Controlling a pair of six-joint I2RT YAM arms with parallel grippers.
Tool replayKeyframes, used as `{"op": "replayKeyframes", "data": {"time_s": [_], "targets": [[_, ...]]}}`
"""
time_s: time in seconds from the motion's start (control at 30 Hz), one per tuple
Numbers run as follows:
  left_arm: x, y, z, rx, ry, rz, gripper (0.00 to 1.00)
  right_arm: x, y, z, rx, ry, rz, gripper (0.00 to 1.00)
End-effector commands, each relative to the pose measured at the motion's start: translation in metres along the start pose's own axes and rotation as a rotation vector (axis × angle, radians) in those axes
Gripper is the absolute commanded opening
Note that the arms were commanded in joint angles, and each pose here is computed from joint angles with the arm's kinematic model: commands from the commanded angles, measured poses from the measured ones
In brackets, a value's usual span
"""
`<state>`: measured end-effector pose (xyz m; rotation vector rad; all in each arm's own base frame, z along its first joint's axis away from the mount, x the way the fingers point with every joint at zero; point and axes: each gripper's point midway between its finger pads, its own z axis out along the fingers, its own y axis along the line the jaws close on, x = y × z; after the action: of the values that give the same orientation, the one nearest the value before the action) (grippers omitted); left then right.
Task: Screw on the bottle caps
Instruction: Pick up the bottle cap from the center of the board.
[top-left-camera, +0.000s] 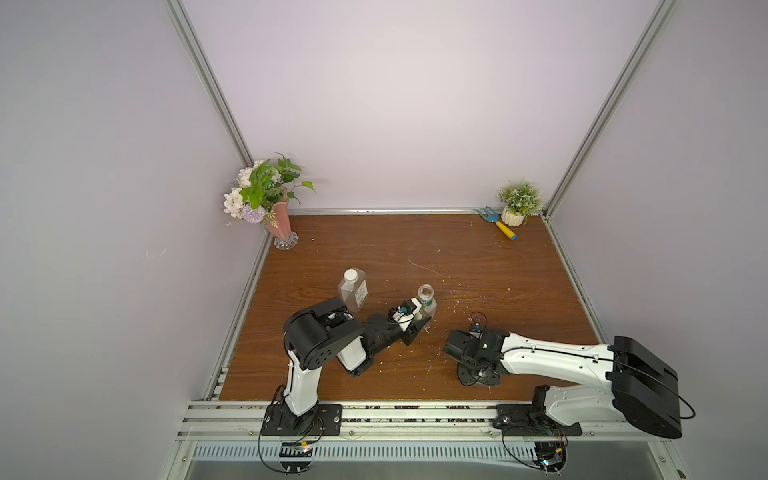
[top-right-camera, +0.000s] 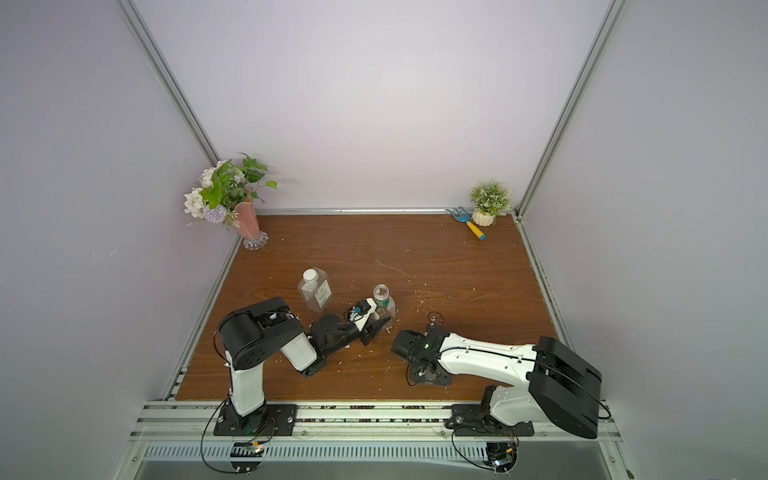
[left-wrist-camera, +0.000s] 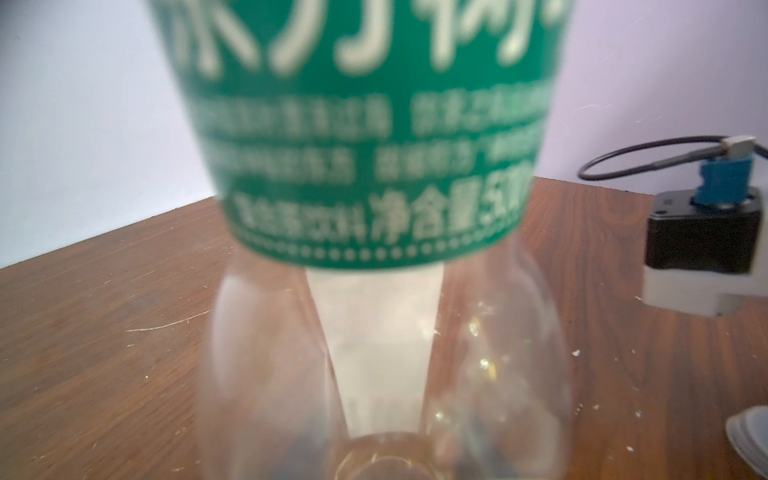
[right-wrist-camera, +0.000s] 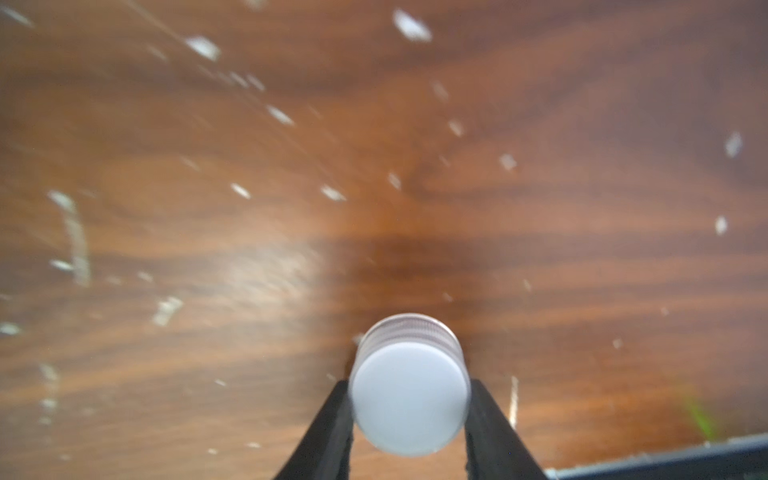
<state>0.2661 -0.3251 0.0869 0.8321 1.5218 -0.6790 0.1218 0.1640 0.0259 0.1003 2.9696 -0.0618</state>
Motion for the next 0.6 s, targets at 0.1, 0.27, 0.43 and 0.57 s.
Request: {"op": "replayKeyframes", "data": {"time_s": [0.1, 0.27, 0.43, 0.57], "targets": [[0.008, 0.001, -0.001, 0.011, 0.043, 0.009, 0.44, -0.028, 0.007, -0.006, -0.013, 0.003, -0.120, 0.53], [0.008, 0.001, -0.002, 0.009, 0.046, 0.013, 0.44, -0.040, 0.005, -0.007, -0.007, 0.020, -0.139, 0.62], [0.009, 0.001, -0.001, 0.009, 0.049, 0.014, 0.44, -0.043, 0.008, -0.005, -0.008, 0.041, -0.162, 0.61], [0.011, 0.001, -0.001, 0.007, 0.055, 0.017, 0.44, -0.037, 0.013, -0.002, -0.036, 0.072, -0.167, 0.57]]}}
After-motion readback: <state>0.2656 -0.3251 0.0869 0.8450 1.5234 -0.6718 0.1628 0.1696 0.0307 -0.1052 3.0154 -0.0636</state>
